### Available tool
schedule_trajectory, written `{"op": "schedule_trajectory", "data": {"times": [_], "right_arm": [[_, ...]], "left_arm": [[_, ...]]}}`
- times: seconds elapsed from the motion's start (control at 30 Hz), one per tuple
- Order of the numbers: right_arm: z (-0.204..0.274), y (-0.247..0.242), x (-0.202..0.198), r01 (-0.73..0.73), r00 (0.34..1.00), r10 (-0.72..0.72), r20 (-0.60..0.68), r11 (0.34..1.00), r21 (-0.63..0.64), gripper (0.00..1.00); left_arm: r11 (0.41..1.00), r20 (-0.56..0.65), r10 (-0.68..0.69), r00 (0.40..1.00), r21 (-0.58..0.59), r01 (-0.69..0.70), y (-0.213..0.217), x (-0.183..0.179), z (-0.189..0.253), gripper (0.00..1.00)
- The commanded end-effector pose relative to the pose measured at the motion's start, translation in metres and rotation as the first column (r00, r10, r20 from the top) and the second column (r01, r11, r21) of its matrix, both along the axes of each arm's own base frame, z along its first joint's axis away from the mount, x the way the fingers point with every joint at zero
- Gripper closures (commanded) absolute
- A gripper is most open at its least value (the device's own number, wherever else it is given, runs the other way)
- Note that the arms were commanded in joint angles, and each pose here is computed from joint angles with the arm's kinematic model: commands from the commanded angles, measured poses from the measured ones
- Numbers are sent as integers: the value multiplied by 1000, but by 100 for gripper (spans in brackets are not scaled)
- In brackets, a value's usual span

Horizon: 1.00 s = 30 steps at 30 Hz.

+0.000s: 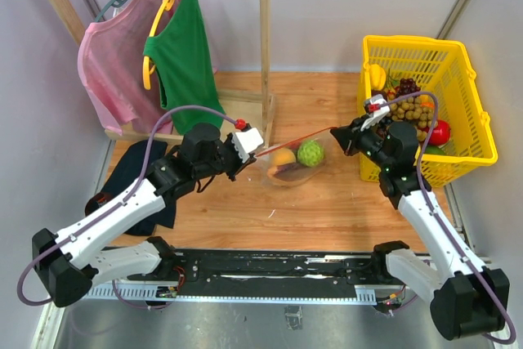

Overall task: Place the food in the zip-top bag and seal the zipper
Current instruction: Zip the zipper food storage bag at the center of the board, then place the zipper food storage bag at the center of the board.

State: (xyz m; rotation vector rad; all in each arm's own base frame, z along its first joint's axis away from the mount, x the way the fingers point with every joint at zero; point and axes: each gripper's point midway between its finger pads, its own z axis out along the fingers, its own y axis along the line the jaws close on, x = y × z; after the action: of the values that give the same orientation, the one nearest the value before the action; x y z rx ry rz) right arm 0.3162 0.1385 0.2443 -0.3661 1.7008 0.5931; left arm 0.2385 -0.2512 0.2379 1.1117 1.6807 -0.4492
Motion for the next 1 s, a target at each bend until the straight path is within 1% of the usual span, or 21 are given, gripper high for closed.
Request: {"op": "schedule_trajectory", "data": {"times": [0.0, 0.2, 0.3, 0.37, 0.47, 0.67, 0.87, 0.97], "right_arm": [[36, -7, 20, 22, 995, -22, 100, 1000, 5, 99], [52, 10, 33, -65, 993, 62, 98, 998, 27, 99], [48, 12, 32, -79, 994, 76, 84, 996, 32, 99], [43, 12, 28, -87, 994, 85, 70, 996, 25, 99], [29, 14, 18, -107, 994, 107, 17, 994, 19, 97], [15, 19, -12, -167, 984, 169, -53, 985, 32, 91], [7, 27, -46, -241, 965, 241, -101, 970, 21, 83], [12, 26, -58, -249, 965, 249, -86, 968, 13, 77]], "left_arm": [[999, 4, 19, 1000, -38, -19, -3, 13, 15, 100], [994, 64, 102, 993, -43, -99, -2, 46, 41, 100], [991, 86, 132, 987, -48, -129, -1, 54, 46, 100], [989, 84, 135, 987, -67, -129, -2, 53, 45, 100], [996, 30, 59, 998, -69, -57, -9, 37, 30, 98], [995, -100, -9, 995, -100, -1, -12, 9, 6, 95], [978, -225, -140, 964, -185, 99, -20, -31, -6, 93], [969, -280, -182, 943, -213, 124, -21, -46, -14, 93]]}}
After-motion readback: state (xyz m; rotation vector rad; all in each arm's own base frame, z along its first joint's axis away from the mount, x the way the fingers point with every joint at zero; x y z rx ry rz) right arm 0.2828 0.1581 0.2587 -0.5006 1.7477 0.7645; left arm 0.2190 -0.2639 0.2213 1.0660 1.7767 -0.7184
